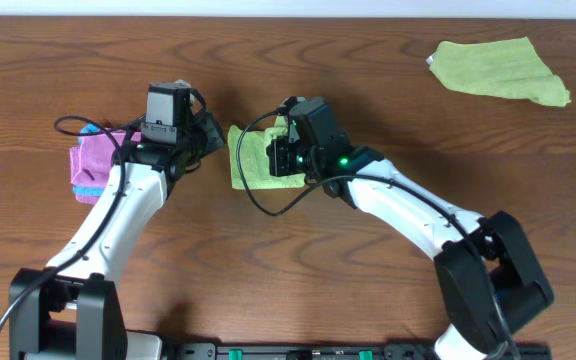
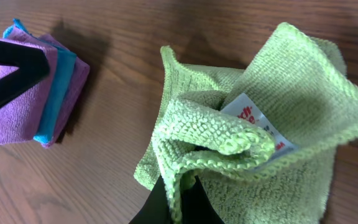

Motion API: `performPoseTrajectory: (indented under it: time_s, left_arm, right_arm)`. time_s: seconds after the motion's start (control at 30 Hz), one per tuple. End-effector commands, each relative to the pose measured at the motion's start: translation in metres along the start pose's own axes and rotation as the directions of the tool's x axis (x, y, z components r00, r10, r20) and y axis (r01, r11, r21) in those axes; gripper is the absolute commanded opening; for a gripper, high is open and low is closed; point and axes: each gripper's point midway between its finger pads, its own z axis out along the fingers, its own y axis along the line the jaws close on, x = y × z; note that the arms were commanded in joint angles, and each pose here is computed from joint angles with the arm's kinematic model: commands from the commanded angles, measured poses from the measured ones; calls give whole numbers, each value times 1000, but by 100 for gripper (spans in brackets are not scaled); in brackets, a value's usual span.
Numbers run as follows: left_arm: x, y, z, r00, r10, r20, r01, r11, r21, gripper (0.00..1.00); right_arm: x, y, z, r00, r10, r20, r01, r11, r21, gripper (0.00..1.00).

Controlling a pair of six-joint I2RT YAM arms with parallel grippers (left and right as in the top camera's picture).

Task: Fold the cloth
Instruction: 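Move the right gripper's end leftward onto the left end, folding the strip, then press the folded green cloth down with the right gripper and release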

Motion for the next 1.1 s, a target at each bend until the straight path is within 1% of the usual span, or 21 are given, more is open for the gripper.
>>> performPoseTrajectory:
  time_s: [0.0, 0.4, 0.8, 0.93, 1.07]
  left_arm:
    - [-15, -10, -14, 998, 28, 47, -29, 999, 22, 6]
    - [-18, -10, -21, 998, 25, 60, -27, 999, 23, 6]
    - [-45, 6, -44, 990, -23, 138, 20, 1000, 21, 6]
    - [-48, 8, -46, 989, -30, 144, 27, 999, 22, 6]
    - [-48, 8, -47, 989, -30, 147, 27, 999, 24, 6]
  right_arm:
    - [-2, 10, 9, 1000, -5, 6, 5, 1000, -10, 1]
    - [-9, 28, 36, 999, -34, -9, 33, 999, -29, 1]
    - [11, 31, 54, 997, -43, -65, 41, 998, -37, 1]
    - [14, 30, 56, 996, -46, -72, 44, 998, -36, 1]
    - [26, 29, 65, 993, -47, -109, 42, 998, -46, 1]
